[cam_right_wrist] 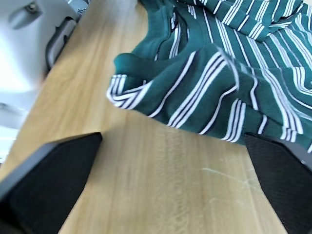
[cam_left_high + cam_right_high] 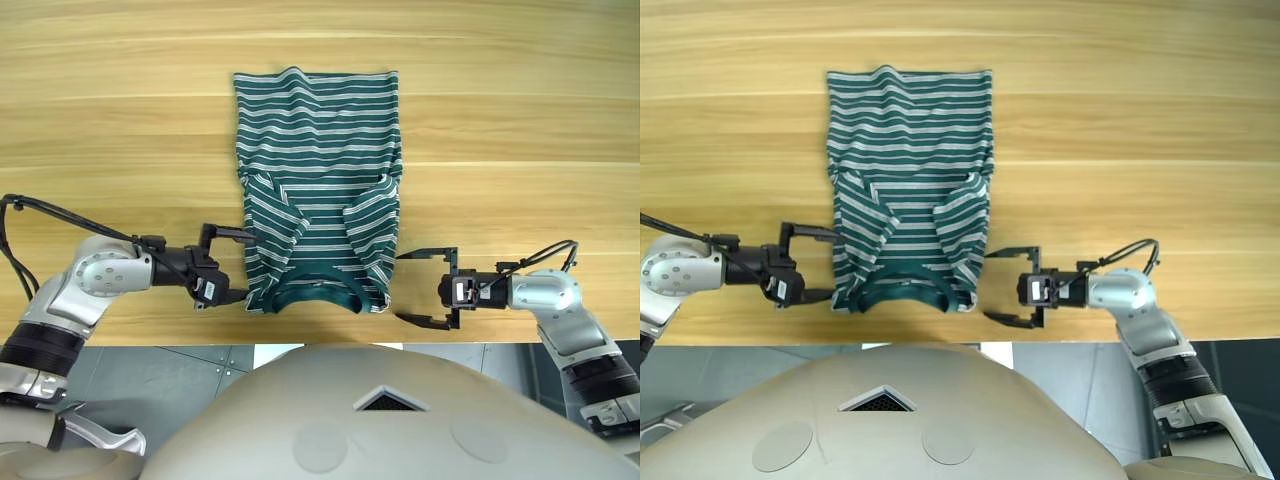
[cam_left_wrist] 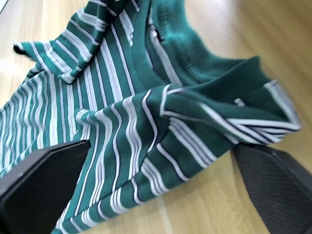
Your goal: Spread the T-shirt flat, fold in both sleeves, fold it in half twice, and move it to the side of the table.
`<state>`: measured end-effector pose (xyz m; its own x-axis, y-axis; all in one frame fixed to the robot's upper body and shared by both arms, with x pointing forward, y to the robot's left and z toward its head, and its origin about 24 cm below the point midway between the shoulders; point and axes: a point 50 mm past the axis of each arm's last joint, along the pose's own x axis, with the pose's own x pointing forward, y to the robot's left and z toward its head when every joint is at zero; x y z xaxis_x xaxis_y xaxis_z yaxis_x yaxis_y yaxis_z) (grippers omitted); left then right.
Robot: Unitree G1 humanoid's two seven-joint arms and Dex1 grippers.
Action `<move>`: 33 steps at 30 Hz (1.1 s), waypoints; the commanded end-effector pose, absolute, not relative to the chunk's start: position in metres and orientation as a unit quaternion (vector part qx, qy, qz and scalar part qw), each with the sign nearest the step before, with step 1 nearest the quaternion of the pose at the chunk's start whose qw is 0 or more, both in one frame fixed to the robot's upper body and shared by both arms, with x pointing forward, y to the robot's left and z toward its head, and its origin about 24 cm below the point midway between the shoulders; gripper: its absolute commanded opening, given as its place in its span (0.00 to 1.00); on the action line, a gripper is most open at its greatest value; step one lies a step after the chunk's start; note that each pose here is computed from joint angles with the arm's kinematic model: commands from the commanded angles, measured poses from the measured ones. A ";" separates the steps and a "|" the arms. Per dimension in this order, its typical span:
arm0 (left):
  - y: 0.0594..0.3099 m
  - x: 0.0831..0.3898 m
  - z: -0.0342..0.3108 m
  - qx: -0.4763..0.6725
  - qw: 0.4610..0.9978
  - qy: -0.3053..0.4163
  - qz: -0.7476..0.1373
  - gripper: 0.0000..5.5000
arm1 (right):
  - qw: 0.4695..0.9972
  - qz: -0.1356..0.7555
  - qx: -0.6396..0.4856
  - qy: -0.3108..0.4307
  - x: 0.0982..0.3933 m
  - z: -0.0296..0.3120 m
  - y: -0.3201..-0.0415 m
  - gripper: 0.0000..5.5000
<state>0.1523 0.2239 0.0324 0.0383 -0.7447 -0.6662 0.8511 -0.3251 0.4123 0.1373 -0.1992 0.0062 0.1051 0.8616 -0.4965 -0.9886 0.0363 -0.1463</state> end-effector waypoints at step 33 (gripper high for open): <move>0.226 0.132 0.013 0.374 0.502 0.137 -0.768 0.31 | 0.700 0.674 -0.215 0.095 0.139 0.010 -0.176 0.15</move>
<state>0.1412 0.2256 0.0234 -0.1496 -0.7101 -0.6880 0.8697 -0.4256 0.2502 0.1352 -0.1764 0.0092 0.0659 0.9030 -0.4246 -0.9867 -0.0044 -0.1625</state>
